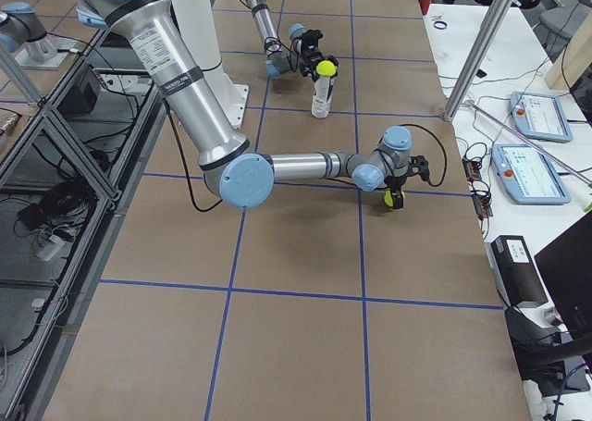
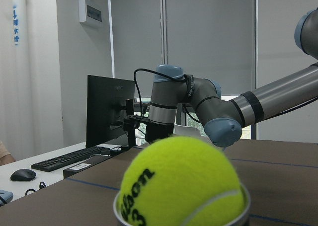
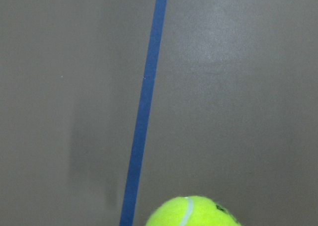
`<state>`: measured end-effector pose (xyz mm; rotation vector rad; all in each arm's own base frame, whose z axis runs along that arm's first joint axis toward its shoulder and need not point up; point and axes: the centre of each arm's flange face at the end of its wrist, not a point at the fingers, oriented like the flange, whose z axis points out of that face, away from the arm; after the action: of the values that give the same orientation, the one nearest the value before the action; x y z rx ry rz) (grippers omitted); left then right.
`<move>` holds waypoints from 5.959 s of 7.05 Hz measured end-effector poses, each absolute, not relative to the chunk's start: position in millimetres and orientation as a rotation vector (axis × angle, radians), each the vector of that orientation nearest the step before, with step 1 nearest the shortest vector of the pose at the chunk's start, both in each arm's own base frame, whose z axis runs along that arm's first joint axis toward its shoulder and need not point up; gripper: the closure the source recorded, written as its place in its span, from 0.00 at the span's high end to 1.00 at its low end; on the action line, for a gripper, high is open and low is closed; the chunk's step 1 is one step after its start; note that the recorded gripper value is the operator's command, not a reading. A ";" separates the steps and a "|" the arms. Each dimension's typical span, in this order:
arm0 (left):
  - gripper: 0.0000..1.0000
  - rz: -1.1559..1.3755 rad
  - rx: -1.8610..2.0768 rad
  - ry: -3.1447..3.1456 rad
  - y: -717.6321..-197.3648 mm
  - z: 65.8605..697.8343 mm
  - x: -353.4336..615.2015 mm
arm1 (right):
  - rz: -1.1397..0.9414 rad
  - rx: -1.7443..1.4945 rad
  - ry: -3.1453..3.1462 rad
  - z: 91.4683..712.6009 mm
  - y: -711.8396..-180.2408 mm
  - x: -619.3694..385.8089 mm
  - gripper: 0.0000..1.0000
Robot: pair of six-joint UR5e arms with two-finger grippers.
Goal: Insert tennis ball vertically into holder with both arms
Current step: 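Lower the right gripper and grasp the second yellow tennis ball, then carry the yellow ball with the right gripper above the can opening, then lower the ball into the can and open the right gripper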
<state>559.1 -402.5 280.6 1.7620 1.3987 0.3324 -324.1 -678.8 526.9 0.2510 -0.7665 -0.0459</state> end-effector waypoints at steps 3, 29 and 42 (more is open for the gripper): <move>0.98 0.332 1.762 1.398 -402.6 280.9 559.3 | -0.037 0.269 -0.768 518.6 -684.1 -315.7 0.00; 0.98 0.354 1.734 1.390 -396.8 274.6 570.7 | 0.184 0.088 -0.878 48.6 -436.5 -443.7 0.00; 0.98 0.357 1.729 1.386 -396.1 278.7 570.3 | 0.161 0.101 -0.832 58.6 -419.2 -471.5 0.99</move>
<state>570.3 -396.1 278.7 1.7291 1.3864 0.3571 -471.5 -419.2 58.6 0.1007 -0.8315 0.1614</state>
